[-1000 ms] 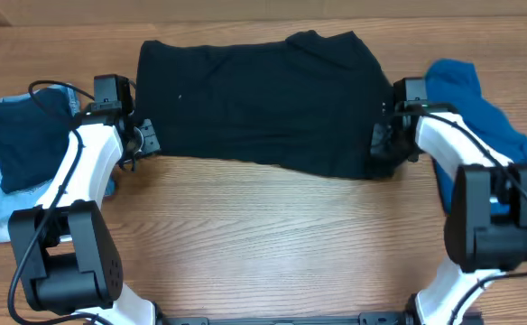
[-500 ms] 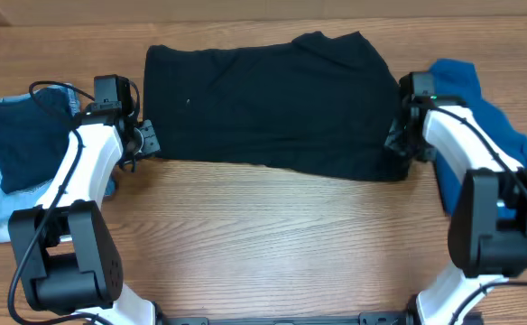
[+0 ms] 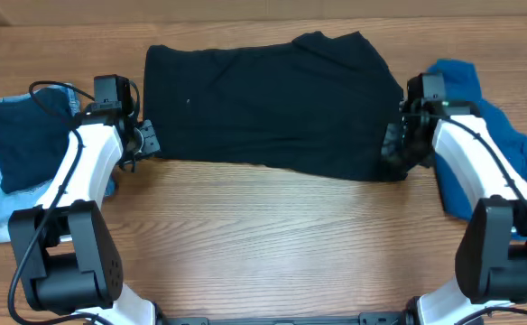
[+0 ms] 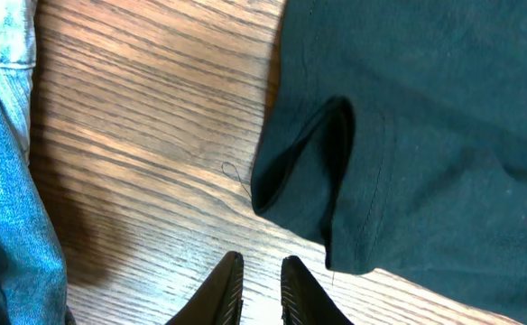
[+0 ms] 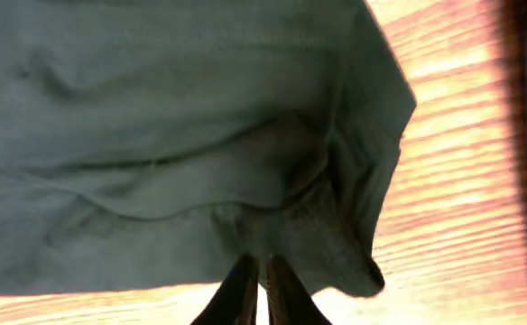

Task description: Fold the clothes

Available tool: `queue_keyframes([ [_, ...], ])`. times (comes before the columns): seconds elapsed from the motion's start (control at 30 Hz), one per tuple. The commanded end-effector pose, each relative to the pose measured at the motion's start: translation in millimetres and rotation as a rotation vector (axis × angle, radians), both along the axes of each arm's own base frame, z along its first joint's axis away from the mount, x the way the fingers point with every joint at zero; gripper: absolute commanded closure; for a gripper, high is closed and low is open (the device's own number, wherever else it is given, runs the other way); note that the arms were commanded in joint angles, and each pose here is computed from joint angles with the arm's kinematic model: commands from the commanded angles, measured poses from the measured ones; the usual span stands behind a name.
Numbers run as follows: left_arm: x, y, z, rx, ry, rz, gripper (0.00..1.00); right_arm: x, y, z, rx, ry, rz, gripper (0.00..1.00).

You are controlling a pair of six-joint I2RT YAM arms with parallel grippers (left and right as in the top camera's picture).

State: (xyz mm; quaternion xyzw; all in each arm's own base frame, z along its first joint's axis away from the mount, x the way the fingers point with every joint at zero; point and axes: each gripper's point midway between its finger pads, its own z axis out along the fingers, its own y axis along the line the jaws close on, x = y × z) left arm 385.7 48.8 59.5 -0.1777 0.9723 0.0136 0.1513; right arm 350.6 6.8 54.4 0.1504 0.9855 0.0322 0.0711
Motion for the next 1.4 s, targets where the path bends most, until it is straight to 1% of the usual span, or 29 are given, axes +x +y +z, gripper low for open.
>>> queue_keyframes([
  [0.0,6,0,3,0.020,-0.008,-0.028,0.81,-10,-17,-17,-0.088,0.022,-0.015,0.91],
  [0.07,6,0,3,0.020,-0.008,-0.028,0.81,-11,-23,-24,-0.119,0.015,-0.020,0.88],
  [0.23,5,0,3,0.020,-0.002,-0.028,0.81,-15,-24,-41,-0.128,-0.002,-0.023,0.87],
  [0.3,5,0,3,0.019,-0.002,-0.028,0.81,-20,-33,-46,-0.179,0.003,-0.045,0.86],
  [0.33,5,0,3,0.020,-0.002,-0.028,0.81,-20,-37,-45,-0.200,0.002,-0.066,0.80],
  [0.37,5,0,3,0.019,-0.002,-0.028,0.81,-20,-41,-45,-0.218,0.000,-0.071,0.79],
  [0.43,5,0,3,0.019,-0.002,-0.028,0.81,-16,-42,-44,-0.224,-0.014,-0.073,0.73],
  [0.47,5,0,3,0.019,-0.002,-0.028,0.80,-16,-42,-44,-0.224,-0.015,-0.073,0.72],
  [0.6,8,-1,4,0.015,-0.017,-0.030,0.72,-16,-42,-44,-0.224,-0.014,-0.072,0.71],
  [0.63,9,-1,4,0.012,-0.020,-0.031,0.68,-16,-42,-44,-0.223,-0.014,-0.072,0.71],
  [0.7,9,-1,4,0.012,-0.019,-0.031,0.67,-17,-42,-44,-0.223,-0.013,-0.072,0.70],
  [0.87,10,-3,4,0.001,-0.027,-0.034,0.66,-18,-36,-45,-0.193,-0.005,-0.067,0.70],
  [0.9,12,-8,4,-0.025,-0.033,-0.043,0.68,-18,-36,-45,-0.189,-0.005,-0.066,0.69],
  [0.93,14,-20,4,-0.092,-0.043,-0.066,0.70,-18,-35,-45,-0.187,-0.005,-0.066,0.69],
  [1.0,14,-37,1,-0.184,-0.041,-0.096,0.71,-18,-35,-45,-0.187,-0.005,-0.066,0.69],
  [1.03,13,-42,-5,-0.210,-0.027,-0.104,0.71,-18,-35,-45,-0.187,-0.005,-0.066,0.69],
  [1.2,9,-50,-32,-0.223,0.038,-0.115,0.70,-19,-35,-46,-0.187,-0.001,-0.065,0.69],
  [1.37,16,-48,-34,-0.212,0.015,-0.116,0.70,-19,-35,-46,-0.187,-0.001,-0.065,0.68],
])
